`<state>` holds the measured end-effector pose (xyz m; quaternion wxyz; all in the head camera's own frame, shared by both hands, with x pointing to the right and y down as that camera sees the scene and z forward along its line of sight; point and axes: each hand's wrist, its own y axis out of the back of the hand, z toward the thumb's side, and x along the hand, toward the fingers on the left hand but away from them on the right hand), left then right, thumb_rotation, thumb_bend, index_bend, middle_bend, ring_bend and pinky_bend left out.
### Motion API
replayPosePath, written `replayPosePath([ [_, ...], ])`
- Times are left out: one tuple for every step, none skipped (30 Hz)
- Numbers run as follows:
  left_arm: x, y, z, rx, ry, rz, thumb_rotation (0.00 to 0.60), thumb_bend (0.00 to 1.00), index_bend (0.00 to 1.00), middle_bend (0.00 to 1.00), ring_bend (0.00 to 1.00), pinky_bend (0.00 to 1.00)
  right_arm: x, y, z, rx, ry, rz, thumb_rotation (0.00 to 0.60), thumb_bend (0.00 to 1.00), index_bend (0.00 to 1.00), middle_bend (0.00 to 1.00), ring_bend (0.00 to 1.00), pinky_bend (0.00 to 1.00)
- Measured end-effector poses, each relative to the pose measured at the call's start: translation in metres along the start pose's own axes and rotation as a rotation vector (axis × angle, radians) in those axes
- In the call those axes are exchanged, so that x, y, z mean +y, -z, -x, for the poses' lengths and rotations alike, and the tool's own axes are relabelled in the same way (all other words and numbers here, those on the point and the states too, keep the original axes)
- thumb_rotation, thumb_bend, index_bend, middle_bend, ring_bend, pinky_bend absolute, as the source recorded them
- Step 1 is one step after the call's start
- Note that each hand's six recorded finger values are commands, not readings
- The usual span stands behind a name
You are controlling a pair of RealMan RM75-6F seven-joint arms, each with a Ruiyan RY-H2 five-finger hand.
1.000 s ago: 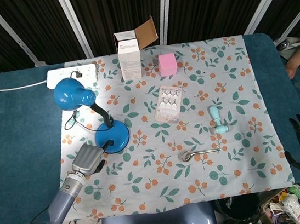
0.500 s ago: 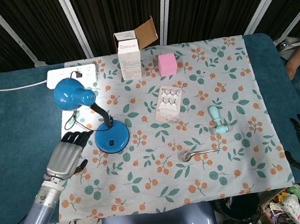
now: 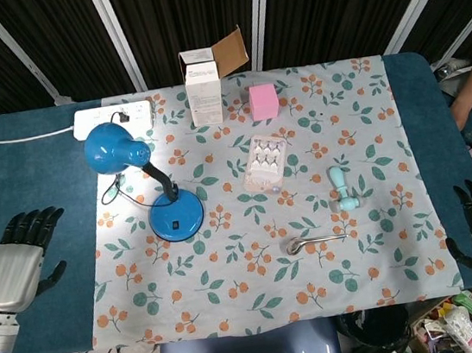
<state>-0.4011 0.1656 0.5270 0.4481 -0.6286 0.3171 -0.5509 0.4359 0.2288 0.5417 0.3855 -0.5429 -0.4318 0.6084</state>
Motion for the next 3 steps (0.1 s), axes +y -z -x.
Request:
replayPosePath([
  [-0.0007, 0.0056, 0.0017, 0.006, 0.001, -0.001, 0.600, 0.27, 0.08, 0.10, 0.09, 0.12, 0.0002, 0.0001, 0.0002, -0.001, 0.001, 0.001, 0.600, 0.22, 0.00, 0.00, 0.05, 0.10],
  [-0.0013, 0.0090, 0.0024, 0.009, 0.002, -0.001, 0.600, 0.27, 0.09, 0.10, 0.09, 0.12, 0.0005, 0.0002, 0.0004, -0.002, 0.002, 0.002, 0.600, 0.22, 0.00, 0.00, 0.05, 0.10],
  [-0.0020, 0.0119, 0.0027, 0.012, 0.003, -0.001, 0.600, 0.27, 0.09, 0.10, 0.09, 0.12, 0.0006, 0.0003, 0.0004, -0.002, 0.002, 0.002, 0.600, 0.22, 0.00, 0.00, 0.05, 0.10],
])
